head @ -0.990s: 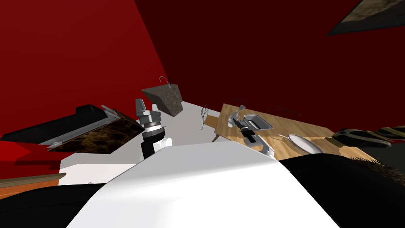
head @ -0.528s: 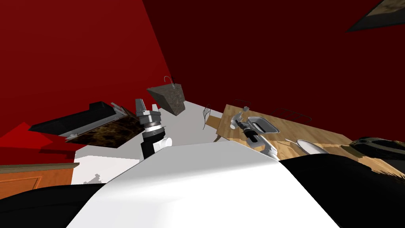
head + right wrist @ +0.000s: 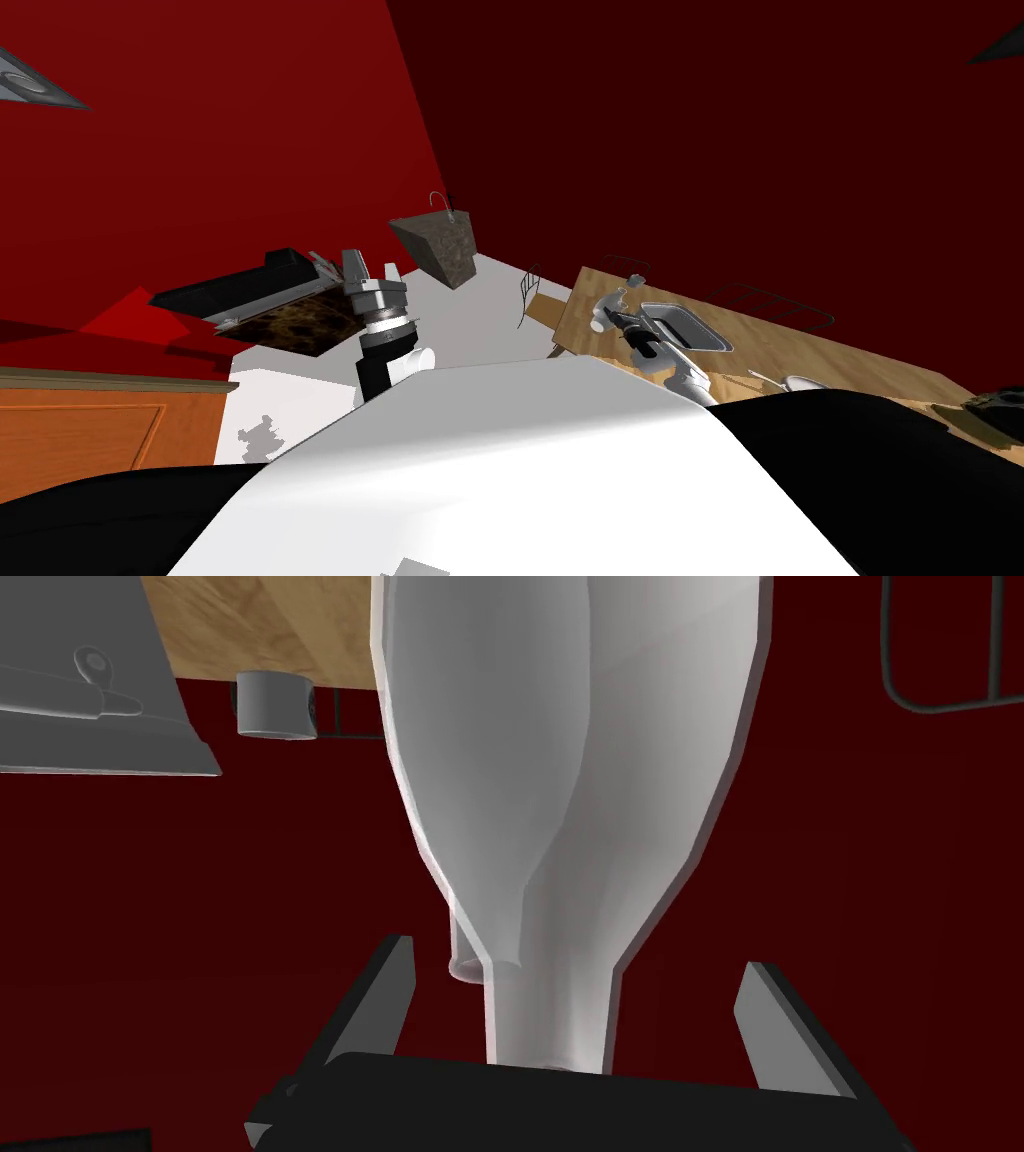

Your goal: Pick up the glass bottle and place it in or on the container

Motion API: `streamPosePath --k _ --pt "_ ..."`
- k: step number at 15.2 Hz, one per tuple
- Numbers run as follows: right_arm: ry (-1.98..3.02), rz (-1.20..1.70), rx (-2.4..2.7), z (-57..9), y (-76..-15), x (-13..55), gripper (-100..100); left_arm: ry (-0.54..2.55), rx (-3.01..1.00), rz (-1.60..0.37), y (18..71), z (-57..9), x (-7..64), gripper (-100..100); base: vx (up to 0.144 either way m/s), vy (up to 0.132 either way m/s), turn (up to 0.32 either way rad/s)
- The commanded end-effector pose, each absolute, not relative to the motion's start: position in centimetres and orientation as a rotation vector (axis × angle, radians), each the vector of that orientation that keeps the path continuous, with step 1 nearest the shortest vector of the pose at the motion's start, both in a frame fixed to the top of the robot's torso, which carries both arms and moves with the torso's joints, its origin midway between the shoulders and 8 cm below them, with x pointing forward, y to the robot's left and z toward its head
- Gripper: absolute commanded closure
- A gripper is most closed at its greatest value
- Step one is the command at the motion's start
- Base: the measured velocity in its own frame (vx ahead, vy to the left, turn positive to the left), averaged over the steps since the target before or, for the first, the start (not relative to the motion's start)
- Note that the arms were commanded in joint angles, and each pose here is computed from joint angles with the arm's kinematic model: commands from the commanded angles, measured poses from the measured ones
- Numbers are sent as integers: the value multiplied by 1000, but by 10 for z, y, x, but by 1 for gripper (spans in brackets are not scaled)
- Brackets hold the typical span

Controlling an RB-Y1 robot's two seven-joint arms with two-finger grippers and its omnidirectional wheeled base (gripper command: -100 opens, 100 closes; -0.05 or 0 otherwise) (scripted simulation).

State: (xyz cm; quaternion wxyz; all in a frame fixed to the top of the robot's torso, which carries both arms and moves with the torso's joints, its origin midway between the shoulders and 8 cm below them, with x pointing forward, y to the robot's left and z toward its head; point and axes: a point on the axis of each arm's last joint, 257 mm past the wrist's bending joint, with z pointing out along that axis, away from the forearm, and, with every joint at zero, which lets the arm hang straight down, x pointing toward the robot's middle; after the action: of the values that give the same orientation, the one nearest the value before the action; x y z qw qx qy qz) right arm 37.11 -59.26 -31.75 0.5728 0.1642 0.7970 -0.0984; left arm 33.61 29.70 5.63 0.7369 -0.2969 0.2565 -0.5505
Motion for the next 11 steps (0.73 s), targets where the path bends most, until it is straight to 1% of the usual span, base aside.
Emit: streamPosePath --k 1,4,5,9,11 --pt "1865 -244 403 -320 -597 376 -100 563 -652 -1209 297 56 336 0 -10 -20 113" --pt "1863 -245 406 -320 -598 378 -100 563 -652 -1209 297 56 336 0 -23 -46 116" --pt "1863 -247 408 -320 -598 378 100 563 -652 -1209 297 56 336 0 -5 -14 2" --pt "1862 -247 407 -319 -599 379 100 563 -652 -1209 297 56 336 0 -1 -4 -2" --pt "1869 -231 385 -317 -593 371 100 563 -652 -1209 297 56 336 0 22 44 -175"
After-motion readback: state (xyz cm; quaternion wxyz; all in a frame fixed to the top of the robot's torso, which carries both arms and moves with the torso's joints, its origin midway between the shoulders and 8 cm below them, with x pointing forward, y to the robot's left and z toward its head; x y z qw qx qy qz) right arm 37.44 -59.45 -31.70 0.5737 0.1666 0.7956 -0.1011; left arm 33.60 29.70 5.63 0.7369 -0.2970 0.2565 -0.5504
